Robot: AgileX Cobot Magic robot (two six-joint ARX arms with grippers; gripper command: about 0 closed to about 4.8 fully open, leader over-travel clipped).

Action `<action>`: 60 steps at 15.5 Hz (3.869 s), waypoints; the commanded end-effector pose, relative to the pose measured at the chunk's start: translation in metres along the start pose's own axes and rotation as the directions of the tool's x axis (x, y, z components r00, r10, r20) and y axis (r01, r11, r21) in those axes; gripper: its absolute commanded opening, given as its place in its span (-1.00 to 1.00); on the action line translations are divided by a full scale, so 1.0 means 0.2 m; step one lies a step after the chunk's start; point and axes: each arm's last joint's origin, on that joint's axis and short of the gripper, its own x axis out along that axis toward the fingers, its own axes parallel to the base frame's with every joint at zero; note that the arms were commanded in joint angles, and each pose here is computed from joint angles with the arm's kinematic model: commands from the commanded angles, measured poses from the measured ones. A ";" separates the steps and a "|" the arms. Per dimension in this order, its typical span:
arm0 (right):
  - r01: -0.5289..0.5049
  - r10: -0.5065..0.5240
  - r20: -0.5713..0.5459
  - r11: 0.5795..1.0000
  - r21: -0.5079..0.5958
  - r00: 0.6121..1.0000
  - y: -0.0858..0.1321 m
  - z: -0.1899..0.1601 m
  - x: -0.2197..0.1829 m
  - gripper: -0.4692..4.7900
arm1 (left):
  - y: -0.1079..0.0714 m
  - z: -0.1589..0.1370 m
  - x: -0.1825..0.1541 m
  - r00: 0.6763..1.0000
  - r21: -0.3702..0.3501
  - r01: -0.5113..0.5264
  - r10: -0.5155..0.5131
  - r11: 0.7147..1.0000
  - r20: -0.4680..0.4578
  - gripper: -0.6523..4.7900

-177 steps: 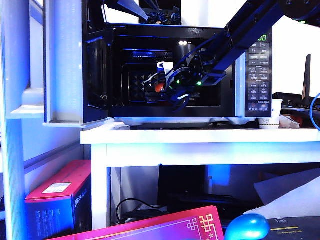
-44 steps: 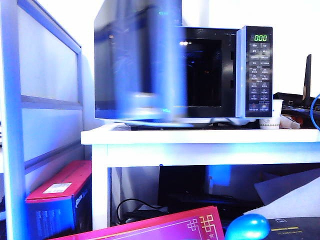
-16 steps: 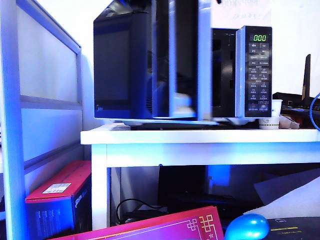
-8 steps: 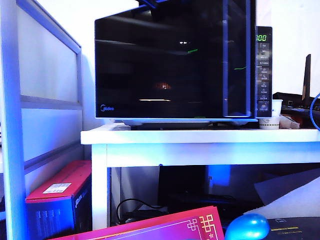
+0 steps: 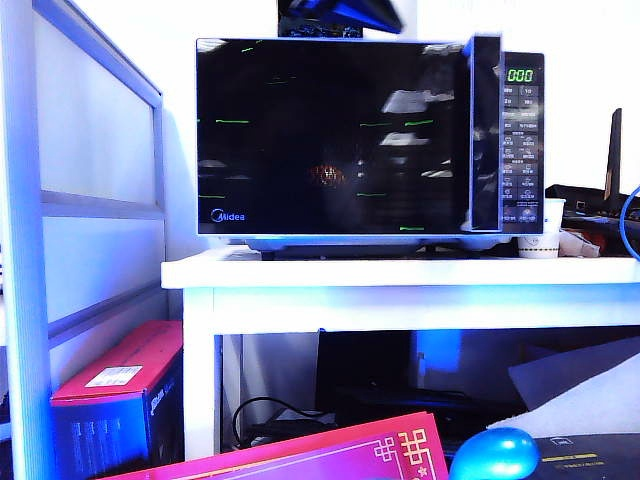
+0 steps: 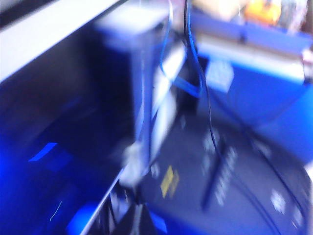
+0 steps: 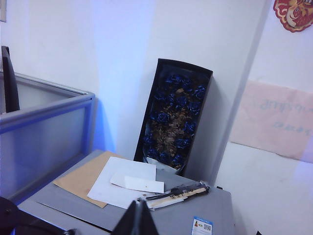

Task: Open the microwave door, place the orange inside the microwave, then close the microwave door.

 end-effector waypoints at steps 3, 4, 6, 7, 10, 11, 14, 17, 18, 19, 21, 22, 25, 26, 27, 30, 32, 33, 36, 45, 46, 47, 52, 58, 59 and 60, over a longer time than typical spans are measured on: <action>0.000 0.001 0.025 1.000 -0.001 1.000 0.00 0.02 -0.01 -0.79 | 0.00 -0.01 0.21 0.990 0.072 -0.037 0.027 0.997 0.138 -0.70; 0.000 0.000 0.024 1.000 -0.001 1.000 0.00 0.02 -0.01 -0.79 | 0.00 -0.02 0.25 0.990 0.070 -0.044 0.034 0.997 0.137 -0.70; 0.000 0.000 0.024 1.000 -0.001 1.000 0.00 0.02 -0.01 -0.79 | 0.02 -0.05 0.30 0.990 0.071 -0.043 0.033 0.997 0.140 -0.70; 0.000 0.000 0.024 1.000 -0.001 1.000 0.00 0.02 -0.01 -0.79 | 0.02 -0.05 0.31 0.988 0.076 -0.047 0.035 0.996 0.152 -0.70; 0.000 0.000 0.024 1.000 -0.001 1.000 0.00 0.02 -0.01 -0.79 | 0.01 -0.03 0.32 0.975 0.100 -0.070 0.047 0.993 0.215 -0.70; -0.001 0.001 0.022 1.000 -0.001 1.000 0.00 0.01 -0.01 -0.79 | 0.01 -0.02 0.33 0.967 0.093 -0.098 0.073 0.991 0.243 -0.70; -0.003 0.003 0.022 1.000 -0.001 1.000 0.00 0.01 -0.01 -0.79 | 0.04 -0.02 0.38 0.942 0.048 -0.162 0.140 0.986 0.307 -0.70; -0.004 0.005 0.022 1.000 -0.001 1.000 0.00 0.01 -0.01 -0.79 | 0.03 -0.06 0.47 0.927 0.037 -0.201 0.178 0.979 0.329 -0.70; -0.005 0.005 0.023 1.000 -0.001 1.000 0.00 0.01 -0.01 -0.79 | 0.03 -0.07 0.49 0.919 0.027 -0.234 0.212 0.972 0.332 -0.70; -0.008 0.008 0.023 1.000 -0.001 1.000 0.00 0.01 -0.01 -0.79 | 0.02 -0.09 0.53 0.903 0.006 -0.296 0.278 0.955 0.328 -0.70; -0.022 0.022 0.027 1.000 -0.001 0.999 0.00 0.01 0.00 -0.79 | 0.03 -0.11 0.56 0.850 -0.039 -0.419 0.407 0.907 0.333 -0.70; -0.023 0.023 0.025 1.000 -0.002 0.999 0.00 0.01 0.00 -0.79 | 0.03 -0.12 0.58 0.821 -0.058 -0.461 0.450 0.886 0.352 -0.70; -0.023 0.023 0.024 1.000 -0.002 0.999 0.00 0.01 0.00 -0.79 | 0.06 -0.14 0.61 0.764 -0.100 -0.538 0.534 0.837 0.364 -0.70; -0.023 0.023 0.024 1.000 -0.002 0.999 0.00 0.01 0.00 -0.79 | 0.07 -0.14 0.61 0.751 -0.109 -0.558 0.556 0.823 0.356 -0.70; -0.023 0.023 0.023 1.000 -0.002 0.999 0.00 0.01 0.00 -0.79 | 0.08 -0.15 0.60 0.737 -0.118 -0.578 0.579 0.807 0.348 -0.70; -0.024 0.024 0.020 1.000 -0.002 1.000 0.00 0.01 0.01 -0.79 | 0.09 -0.15 0.60 0.708 -0.137 -0.617 0.622 0.775 0.335 -0.70; -0.024 0.024 0.018 1.000 -0.002 1.000 0.01 0.00 0.02 -0.79 | 0.06 -0.12 0.57 0.740 -0.113 -0.580 0.580 0.807 0.341 -0.70; -0.023 0.023 0.022 1.000 -0.003 0.999 0.00 0.01 0.01 -0.79 | 0.03 -0.07 0.53 0.756 -0.103 -0.563 0.561 0.820 0.338 -0.70; -0.015 0.016 0.054 1.000 -0.003 0.998 -0.01 0.04 -0.05 -0.79 | -0.12 0.20 0.15 0.800 -0.072 -0.491 0.482 0.868 0.357 -0.70; -0.011 0.002 0.154 0.998 0.059 0.988 -0.05 0.16 -0.38 -0.79 | -0.75 0.46 -1.74 0.662 -0.079 -0.445 0.387 0.892 0.642 -0.70; -0.016 0.005 0.141 0.997 0.078 0.990 -0.05 0.16 -0.47 -0.79 | -0.84 0.40 -1.95 0.622 -0.092 -0.446 0.382 0.890 0.683 -0.70; -0.018 0.009 0.123 0.997 0.077 0.992 -0.06 0.16 -0.59 -0.79 | -0.90 0.34 -2.09 0.607 -0.098 -0.450 0.384 0.887 0.696 -0.70; -0.018 0.010 0.115 0.998 0.061 0.993 -0.08 0.13 -1.10 -0.82 | -1.11 -0.10 -2.49 0.729 -0.059 -0.453 0.408 0.890 0.550 -0.70; -0.095 0.098 -0.065 0.994 0.046 0.993 -0.01 -0.15 -1.17 -0.82 | -1.22 -0.46 -2.63 0.824 -0.081 -0.430 0.427 0.899 0.373 -0.72; -0.114 0.117 -0.043 0.992 0.062 0.992 0.01 -0.22 -1.12 -0.82 | -1.23 -0.49 -2.63 0.823 -0.097 -0.428 0.432 0.899 0.369 -0.72; -0.133 0.135 -0.015 0.987 0.094 0.991 0.05 -0.37 -1.02 -0.82 | -1.22 -0.51 -2.60 0.826 -0.104 -0.442 0.449 0.891 0.340 -0.72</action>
